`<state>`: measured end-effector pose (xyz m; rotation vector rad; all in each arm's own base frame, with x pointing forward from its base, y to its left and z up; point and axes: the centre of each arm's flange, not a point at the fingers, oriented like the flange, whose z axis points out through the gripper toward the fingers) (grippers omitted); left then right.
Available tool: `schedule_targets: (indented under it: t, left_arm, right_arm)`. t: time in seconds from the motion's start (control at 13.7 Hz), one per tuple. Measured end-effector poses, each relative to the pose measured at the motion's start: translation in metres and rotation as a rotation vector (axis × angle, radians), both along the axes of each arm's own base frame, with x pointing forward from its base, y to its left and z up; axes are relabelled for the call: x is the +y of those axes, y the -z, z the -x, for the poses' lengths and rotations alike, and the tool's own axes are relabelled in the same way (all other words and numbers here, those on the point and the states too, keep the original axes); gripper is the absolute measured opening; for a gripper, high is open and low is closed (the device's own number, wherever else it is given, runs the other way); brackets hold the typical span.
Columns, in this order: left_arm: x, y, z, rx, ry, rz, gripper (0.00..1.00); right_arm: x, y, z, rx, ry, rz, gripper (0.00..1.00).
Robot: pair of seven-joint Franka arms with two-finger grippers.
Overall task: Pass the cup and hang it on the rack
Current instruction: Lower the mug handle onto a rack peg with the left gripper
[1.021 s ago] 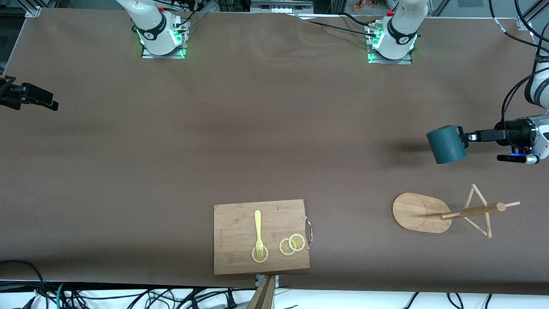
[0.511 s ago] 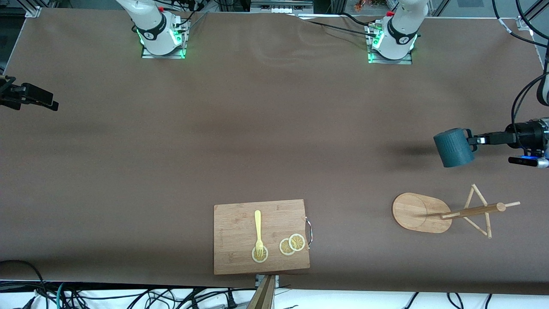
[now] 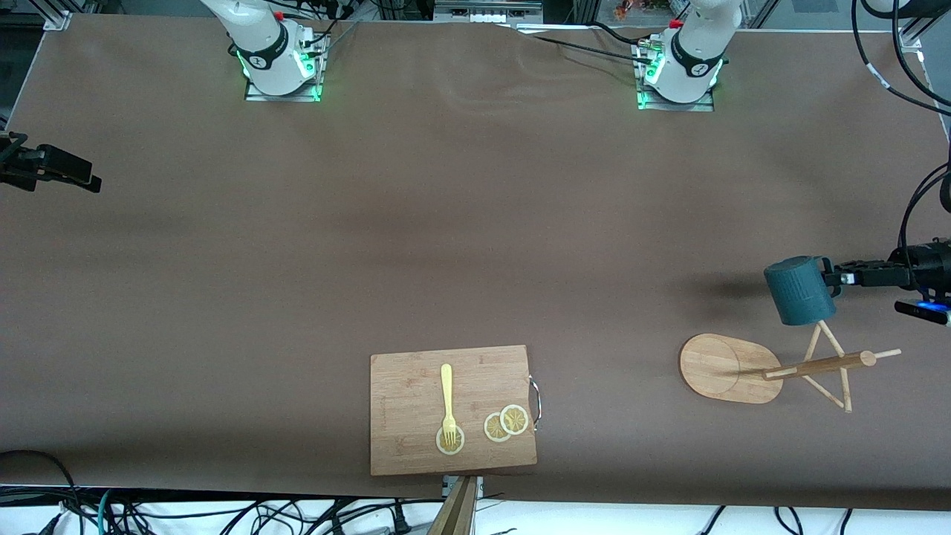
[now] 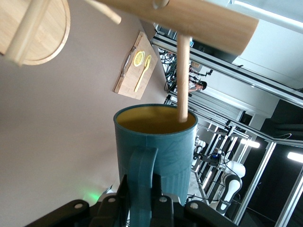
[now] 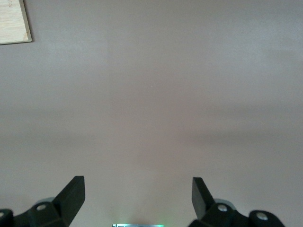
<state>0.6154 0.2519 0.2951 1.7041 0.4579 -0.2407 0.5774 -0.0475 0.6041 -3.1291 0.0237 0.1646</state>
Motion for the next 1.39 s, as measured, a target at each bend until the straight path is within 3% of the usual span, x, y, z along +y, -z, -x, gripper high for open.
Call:
schedule_targets:
  t: [0.66,1.24,1.39]
  left_arm:
    - [0.021,0.009,-0.033,0.011,-0.082,-0.042,0.21]
    - [0.024,0.016,-0.037,0.061,-0.103,-0.041,0.21]
    - [0.027,0.015,-0.037,0.064,-0.113,-0.047,0.36]
  right_arm:
    - [-0.002,0.000,0.000,-0.001,0.004,0.000,1.00]
    - [-0.003,0.000,0.000,-0.001,0.005,0.000,1.00]
    - [-0.003,0.000,0.000,0.000,0.005,0.000,1.00]
